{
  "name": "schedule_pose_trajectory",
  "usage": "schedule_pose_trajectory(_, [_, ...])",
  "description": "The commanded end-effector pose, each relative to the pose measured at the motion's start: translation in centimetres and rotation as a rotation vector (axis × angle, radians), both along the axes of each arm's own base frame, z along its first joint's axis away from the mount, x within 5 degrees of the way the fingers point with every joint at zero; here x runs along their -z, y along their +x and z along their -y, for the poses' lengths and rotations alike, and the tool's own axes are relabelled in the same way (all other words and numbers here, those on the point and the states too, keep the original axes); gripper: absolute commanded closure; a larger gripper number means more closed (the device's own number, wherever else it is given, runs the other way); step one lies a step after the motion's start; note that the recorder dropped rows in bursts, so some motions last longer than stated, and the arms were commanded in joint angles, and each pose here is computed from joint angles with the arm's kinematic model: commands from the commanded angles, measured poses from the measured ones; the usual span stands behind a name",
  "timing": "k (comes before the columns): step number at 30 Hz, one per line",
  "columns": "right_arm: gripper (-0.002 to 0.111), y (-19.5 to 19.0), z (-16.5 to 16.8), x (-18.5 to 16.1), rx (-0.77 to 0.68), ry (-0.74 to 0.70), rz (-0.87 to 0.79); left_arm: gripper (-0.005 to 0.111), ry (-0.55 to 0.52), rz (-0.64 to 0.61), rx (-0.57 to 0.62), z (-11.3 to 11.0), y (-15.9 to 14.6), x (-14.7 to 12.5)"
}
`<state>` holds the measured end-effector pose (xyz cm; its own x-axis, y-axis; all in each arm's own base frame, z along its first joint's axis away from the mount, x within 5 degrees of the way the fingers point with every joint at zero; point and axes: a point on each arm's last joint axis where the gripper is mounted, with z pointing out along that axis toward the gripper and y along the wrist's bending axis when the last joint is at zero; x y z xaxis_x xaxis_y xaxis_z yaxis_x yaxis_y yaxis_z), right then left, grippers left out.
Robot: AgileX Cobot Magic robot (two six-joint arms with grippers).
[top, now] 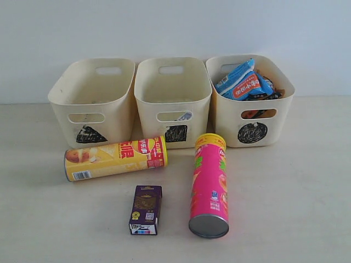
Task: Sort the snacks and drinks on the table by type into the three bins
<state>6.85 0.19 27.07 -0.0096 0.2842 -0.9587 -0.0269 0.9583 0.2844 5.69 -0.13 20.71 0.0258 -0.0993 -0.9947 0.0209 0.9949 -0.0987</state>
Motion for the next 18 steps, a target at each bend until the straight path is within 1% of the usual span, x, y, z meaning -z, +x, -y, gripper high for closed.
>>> schedule_pose_trajectory(1, [0.106, 0.0, 0.0, 0.1, 0.003, 0.001, 0.0, 0.103, -0.017, 0.018, -0.001, 0.0, -0.1, -0.2])
schedule_pose_trajectory(4, [0.106, 0.0, 0.0, 0.1, 0.003, 0.001, 0.0, 0.103, -0.026, 0.034, -0.002, 0.0, -0.1, -0.4])
schedule_pose_trajectory(7, [0.106, 0.0, 0.0, 0.1, 0.003, 0.001, 0.008, 0.103, -0.091, 0.058, -0.002, -0.1, -0.1, -0.6])
schedule_pose_trajectory(9, [0.106, 0.1, 0.0, 0.7, 0.002, 0.001, 0.01, 0.103, -0.118, 0.084, -0.005, -0.1, -0.1, -0.8])
schedule_pose_trajectory(11, [0.106, -0.1, 0.0, 1.7, 0.001, 0.001, 0.019, 0.103, -0.269, 0.096, 0.002, -0.2, -0.1, -1.0])
schedule_pose_trajectory(14, [0.106, -0.5, 0.0, 3.6, 0.001, -0.007, 0.019, 0.103, -0.468, 0.137, 0.008, -0.3, -0.2, -1.3])
schedule_pose_trajectory(15, [0.106, -0.7, 0.0, 5.1, 0.003, -0.037, 0.01, 0.103, -0.614, 0.152, 0.018, -0.4, -0.2, -1.5])
schedule_pose_trajectory(17, [0.106, -0.9, 0.1, 6.4, 0.004, -0.058, 0.001, 0.103, -0.697, 0.159, 0.027, -0.5, -0.2, -1.5])
schedule_pose_trajectory(18, [0.106, -1.1, 0.1, 6.3, 0.005, -0.058, 0.02, 0.103, -0.732, 0.148, 0.032, -0.4, -0.2, -1.4])
